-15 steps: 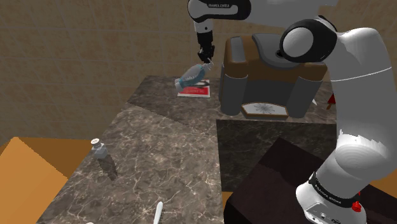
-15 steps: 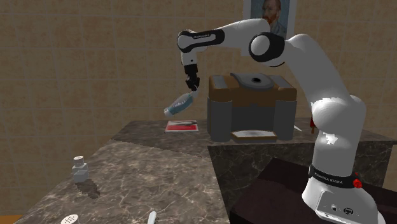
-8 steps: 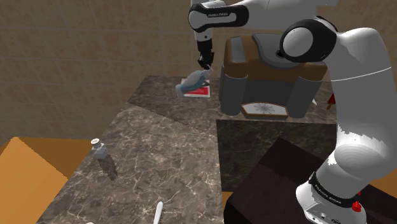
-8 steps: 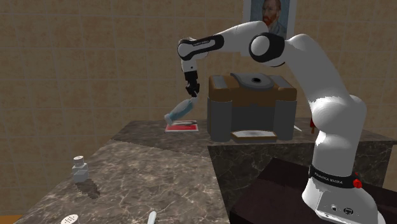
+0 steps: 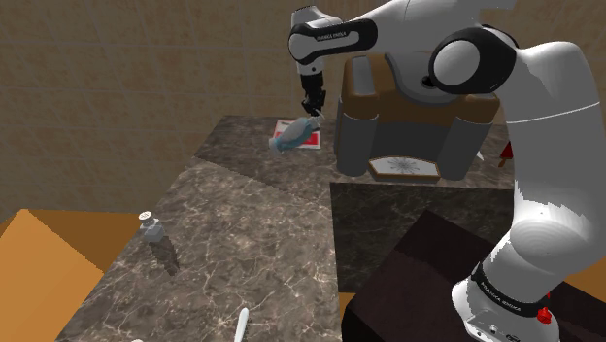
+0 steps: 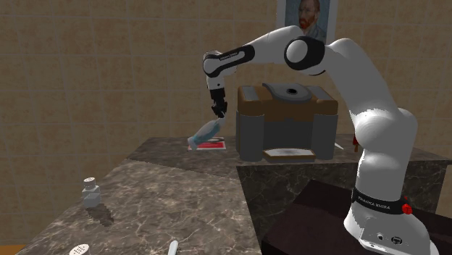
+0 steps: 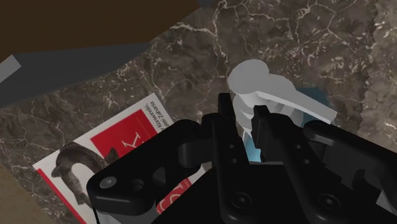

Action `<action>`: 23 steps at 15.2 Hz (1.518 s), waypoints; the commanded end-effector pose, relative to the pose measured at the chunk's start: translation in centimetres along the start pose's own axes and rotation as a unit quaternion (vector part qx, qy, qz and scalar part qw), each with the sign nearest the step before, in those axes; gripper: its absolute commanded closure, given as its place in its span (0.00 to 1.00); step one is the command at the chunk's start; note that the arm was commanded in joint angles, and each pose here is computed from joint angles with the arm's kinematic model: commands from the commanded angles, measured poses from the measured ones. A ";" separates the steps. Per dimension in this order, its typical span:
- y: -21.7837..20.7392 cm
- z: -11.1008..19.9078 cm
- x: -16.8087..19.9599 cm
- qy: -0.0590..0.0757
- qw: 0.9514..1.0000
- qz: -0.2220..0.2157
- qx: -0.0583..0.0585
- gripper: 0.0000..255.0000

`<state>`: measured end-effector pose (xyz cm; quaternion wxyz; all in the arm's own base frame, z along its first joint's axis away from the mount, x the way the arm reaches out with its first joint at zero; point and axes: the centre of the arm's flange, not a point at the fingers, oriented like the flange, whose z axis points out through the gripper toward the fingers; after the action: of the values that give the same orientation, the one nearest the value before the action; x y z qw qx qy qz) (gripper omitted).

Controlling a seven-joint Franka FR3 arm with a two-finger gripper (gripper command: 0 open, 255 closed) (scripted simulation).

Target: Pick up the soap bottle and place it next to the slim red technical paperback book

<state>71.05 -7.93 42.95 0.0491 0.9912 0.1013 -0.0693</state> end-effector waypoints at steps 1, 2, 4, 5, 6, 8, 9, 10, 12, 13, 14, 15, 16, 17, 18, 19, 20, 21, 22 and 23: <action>0.0 0.1 0.0 0.001 1.000 0.000 0.000 1.00; 0.0 0.1 0.0 0.001 1.000 0.000 0.000 1.00; 0.0 0.1 0.0 0.001 1.000 0.000 0.000 1.00; 0.0 0.1 0.0 0.001 1.000 0.000 0.000 1.00; 0.0 0.1 0.0 0.001 1.000 0.000 0.000 1.00; 0.0 0.1 0.0 0.001 1.000 0.000 0.000 0.00; 0.0 0.1 0.0 0.001 1.000 0.000 0.000 0.00; 0.0 0.1 0.0 0.001 1.000 0.000 0.000 0.00; 0.0 0.1 0.0 0.001 1.000 0.000 0.000 0.00; 0.0 -1.2 0.0 0.001 1.000 0.000 0.000 0.00; 0.0 -2.5 0.0 0.001 1.000 0.000 0.000 0.00; 0.0 -3.8 0.0 0.001 1.000 0.000 0.000 0.00; 0.0 -4.9 0.0 0.001 1.000 0.000 0.000 0.00; 0.0 -4.9 0.0 0.001 1.000 0.000 0.000 0.00; 0.0 -4.9 0.0 0.001 1.000 0.000 0.000 0.00; 0.0 -4.9 0.0 0.001 1.000 0.000 0.000 0.00; 0.0 -4.9 0.0 0.001 1.000 0.000 0.000 0.00; 0.0 -4.9 0.0 0.001 1.000 0.000 0.000 0.00; 0.0 -4.9 0.0 0.001 1.000 0.000 0.000 0.00; 0.0 -4.9 0.0 0.001 1.000 0.000 0.000 0.00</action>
<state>71.71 -7.41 47.74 0.0491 0.9913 0.1013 -0.0687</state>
